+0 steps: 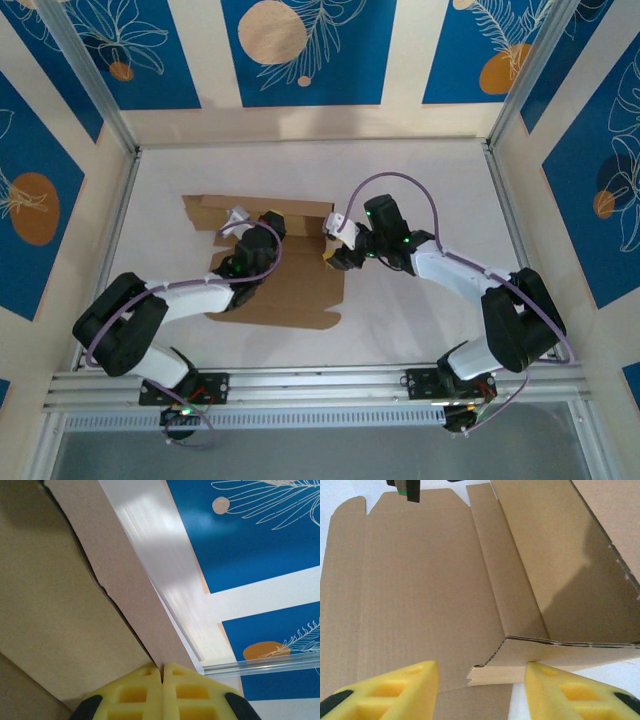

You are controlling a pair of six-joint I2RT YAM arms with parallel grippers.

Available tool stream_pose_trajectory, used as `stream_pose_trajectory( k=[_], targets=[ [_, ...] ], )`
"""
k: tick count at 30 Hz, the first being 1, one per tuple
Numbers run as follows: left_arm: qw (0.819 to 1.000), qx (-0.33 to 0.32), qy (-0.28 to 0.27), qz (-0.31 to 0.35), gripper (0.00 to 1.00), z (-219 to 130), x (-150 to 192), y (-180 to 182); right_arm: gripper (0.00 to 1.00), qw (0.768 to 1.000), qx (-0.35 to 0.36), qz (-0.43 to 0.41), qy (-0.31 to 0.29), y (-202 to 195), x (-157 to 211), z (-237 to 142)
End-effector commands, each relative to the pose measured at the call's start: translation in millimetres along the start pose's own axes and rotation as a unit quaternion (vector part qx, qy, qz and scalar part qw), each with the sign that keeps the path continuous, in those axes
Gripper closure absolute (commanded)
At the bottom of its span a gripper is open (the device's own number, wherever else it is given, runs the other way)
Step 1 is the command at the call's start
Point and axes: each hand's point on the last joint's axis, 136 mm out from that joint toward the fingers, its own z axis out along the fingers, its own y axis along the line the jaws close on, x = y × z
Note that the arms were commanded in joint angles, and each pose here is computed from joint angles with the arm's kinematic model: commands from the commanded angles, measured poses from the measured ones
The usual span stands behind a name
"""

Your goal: Fold the paper box

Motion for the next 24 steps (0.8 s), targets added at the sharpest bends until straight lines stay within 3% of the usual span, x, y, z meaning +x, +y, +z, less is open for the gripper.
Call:
stream_pose_trajectory(
  k=[1,7,8,9,11,15,17,18,21,24],
  targets=[
    [0.999,-0.015,0.020,0.033,1.00,0,11,12,0.54,0.999,-0.001,-0.036,0.008,-1,-3,1],
    [0.999,-0.016,0.021,0.033,1.00,0,11,12,0.63,0.997,0.008,-0.068,0.027,-5,-2,1],
    [0.999,-0.015,0.022,0.034,1.00,-1,12,12,0.72,0.997,0.018,-0.070,0.030,-8,-2,2],
    [0.999,-0.015,0.022,0.033,1.00,0,11,12,0.89,0.996,0.033,-0.069,0.034,-14,-2,4],
    [0.999,-0.015,0.023,0.033,1.00,0,12,12,1.00,0.996,0.061,-0.052,0.031,-24,-4,7],
    [0.999,-0.013,0.021,0.032,1.00,-1,11,11,1.00,0.992,0.123,0.027,0.012,-46,-6,9],
    [0.999,-0.012,0.021,0.033,1.00,-2,10,10,1.00,0.991,0.120,0.054,0.009,-45,-4,11],
    [0.999,-0.012,0.020,0.034,1.00,-2,10,10,0.97,0.991,0.120,0.061,0.005,-45,-2,12],
    [0.999,-0.012,0.020,0.036,1.00,-2,10,11,0.65,0.988,0.136,0.072,-0.011,-44,0,12],
    [0.999,-0.010,0.021,0.036,1.00,-2,10,9,0.52,0.985,0.152,0.083,-0.019,-48,1,10]
  ],
)
